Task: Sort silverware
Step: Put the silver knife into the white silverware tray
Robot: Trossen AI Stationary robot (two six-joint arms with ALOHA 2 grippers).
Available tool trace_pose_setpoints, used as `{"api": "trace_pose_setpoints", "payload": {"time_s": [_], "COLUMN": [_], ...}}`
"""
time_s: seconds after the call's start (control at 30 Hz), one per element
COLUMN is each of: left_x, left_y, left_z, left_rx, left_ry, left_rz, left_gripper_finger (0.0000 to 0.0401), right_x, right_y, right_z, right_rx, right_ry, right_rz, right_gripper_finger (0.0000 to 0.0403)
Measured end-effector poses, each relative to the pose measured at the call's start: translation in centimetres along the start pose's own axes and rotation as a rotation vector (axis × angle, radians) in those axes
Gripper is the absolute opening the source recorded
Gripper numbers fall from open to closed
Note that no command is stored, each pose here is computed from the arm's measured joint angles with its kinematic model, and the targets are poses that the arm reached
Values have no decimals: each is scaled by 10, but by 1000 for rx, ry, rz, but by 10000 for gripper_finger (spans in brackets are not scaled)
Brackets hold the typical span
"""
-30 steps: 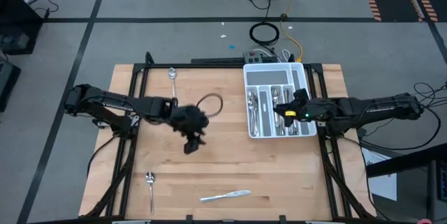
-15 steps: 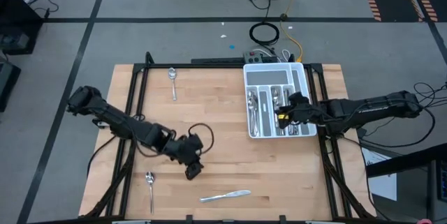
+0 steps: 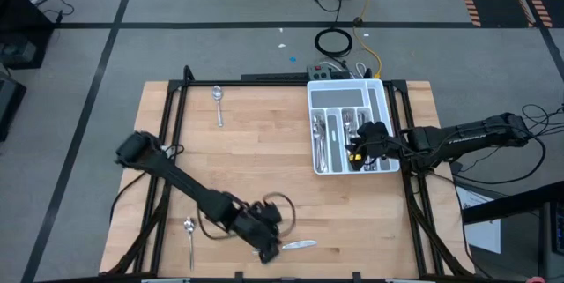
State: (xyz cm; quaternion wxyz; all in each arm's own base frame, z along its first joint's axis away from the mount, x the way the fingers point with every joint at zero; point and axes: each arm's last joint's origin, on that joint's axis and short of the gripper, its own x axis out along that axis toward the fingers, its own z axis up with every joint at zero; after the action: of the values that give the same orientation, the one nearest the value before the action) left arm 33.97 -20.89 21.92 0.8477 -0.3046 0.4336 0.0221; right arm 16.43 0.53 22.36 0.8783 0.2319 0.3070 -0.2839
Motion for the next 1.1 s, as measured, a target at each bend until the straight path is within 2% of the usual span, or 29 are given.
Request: {"api": "trace_pose_setpoints", "payload": {"time_s": [0.07,0.13,0.27,0.37,0.57,0.77,0.93,1.1], "left_x": [12,21,31,36,45,41,45,46], "left_y": [-11,-15,-8,-7,-13,-11,-17,-20], "left_z": [-1,-4,-15,-30,-57,-65,-64,-63], "left_rx": [53,76,116,125,130,139,189,180], "left_ry": [23,70,162,203,245,243,280,270], "left_rz": [9,75,245,295,305,373,274,246], "left_gripper_finger": [180,180,180,180,180,180,185,204], "right_x": [0,0,0,0,0,0,0,0], "right_y": [0,0,0,0,0,0,0,1], "right_z": [0,0,0,-1,-1,-1,-1,-1], "right_rx": [-15,-21,-23,-29,-20,-17,-9,-9], "right_ry": [0,0,12,18,18,18,18,18], "right_rz": [1,1,13,19,19,20,20,21], "right_gripper_finger": [137,137,137,137,137,137,137,137]}}
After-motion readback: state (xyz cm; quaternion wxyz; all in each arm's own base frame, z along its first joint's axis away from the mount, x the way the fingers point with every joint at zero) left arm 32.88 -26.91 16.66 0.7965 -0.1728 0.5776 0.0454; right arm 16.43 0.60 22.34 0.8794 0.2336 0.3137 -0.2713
